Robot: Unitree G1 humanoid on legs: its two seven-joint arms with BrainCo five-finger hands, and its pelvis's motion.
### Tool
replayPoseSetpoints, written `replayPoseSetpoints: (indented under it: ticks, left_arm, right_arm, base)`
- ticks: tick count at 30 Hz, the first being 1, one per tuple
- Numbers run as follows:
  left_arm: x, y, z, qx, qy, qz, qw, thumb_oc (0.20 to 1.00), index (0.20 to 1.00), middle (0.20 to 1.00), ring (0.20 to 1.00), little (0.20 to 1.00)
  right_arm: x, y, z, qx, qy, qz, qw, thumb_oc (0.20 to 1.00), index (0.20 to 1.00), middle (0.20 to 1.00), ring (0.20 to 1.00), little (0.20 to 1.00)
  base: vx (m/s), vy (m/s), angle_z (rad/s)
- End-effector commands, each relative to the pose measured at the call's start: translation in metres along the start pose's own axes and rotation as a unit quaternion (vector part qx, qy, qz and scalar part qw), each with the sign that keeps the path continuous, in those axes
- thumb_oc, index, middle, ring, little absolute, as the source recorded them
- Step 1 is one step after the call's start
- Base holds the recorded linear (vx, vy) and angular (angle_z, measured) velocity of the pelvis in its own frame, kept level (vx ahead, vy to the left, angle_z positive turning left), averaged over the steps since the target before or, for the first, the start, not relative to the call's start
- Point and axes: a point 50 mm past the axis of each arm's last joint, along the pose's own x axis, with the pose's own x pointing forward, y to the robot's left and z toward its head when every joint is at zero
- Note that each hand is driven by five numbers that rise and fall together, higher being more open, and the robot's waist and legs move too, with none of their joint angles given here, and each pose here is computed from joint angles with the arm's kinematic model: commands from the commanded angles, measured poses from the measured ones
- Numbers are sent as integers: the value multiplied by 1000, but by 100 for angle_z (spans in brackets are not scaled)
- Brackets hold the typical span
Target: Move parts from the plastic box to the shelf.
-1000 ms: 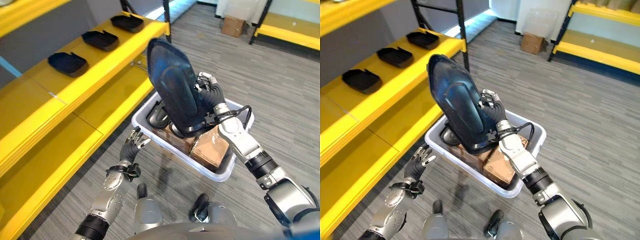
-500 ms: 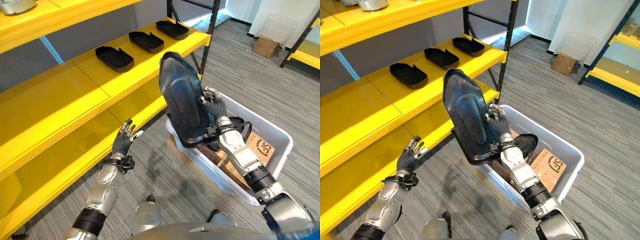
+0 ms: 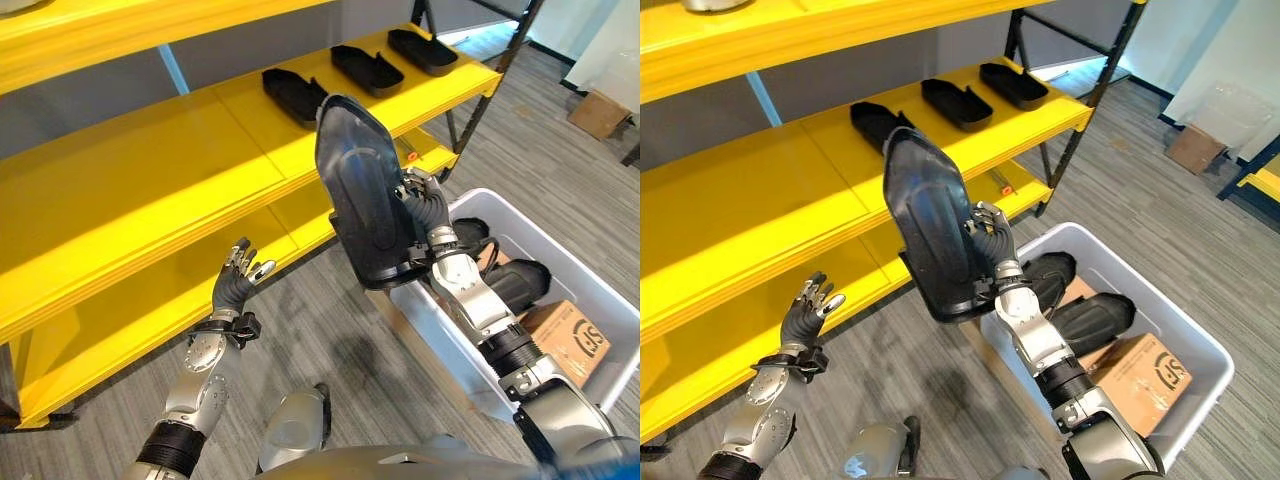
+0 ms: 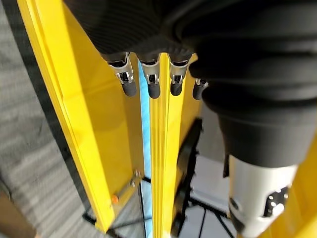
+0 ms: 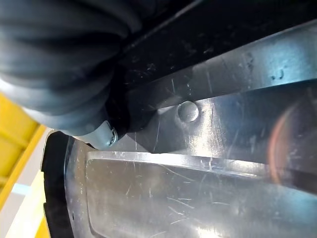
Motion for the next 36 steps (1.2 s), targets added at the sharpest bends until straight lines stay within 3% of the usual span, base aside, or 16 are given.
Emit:
replayPoseSetpoints:
  ticks: [1, 8, 14, 27, 36]
  left_arm:
    - [6, -23, 33, 31, -82, -65, 994, 1000, 1000, 1000, 1000, 1000]
    - [10, -41, 34, 4, -89, -90, 992, 1000, 1000, 1000, 1000, 1000]
    - [-1, -28, 23, -14, -67, -67, 995, 1000, 1000, 1000, 1000, 1000]
    - [-9, -22, 12, -32, -53, -40, 997, 1000, 1000, 1000, 1000, 1000]
    - [0, -34, 20, -27, -67, -58, 996, 1000, 1000, 1000, 1000, 1000]
  right_arm:
    - [20, -15, 50, 14, -119, -9, 993, 200, 200, 200, 200, 200]
    - [24, -21, 58, 10, -135, -24, 991, 200, 200, 200, 200, 200]
    - [17, -40, 43, 2, -110, -52, 993, 200, 200, 200, 200, 200]
    - [18, -37, 47, 1, -125, -37, 991, 200, 200, 200, 200, 200]
    - [18, -43, 45, 6, -118, -70, 991, 200, 200, 200, 200, 200]
  base:
    - [98, 39, 87]
    - [131, -123, 82]
    - [202, -288, 71]
    - [40, -188, 17]
    - [-6, 95, 42]
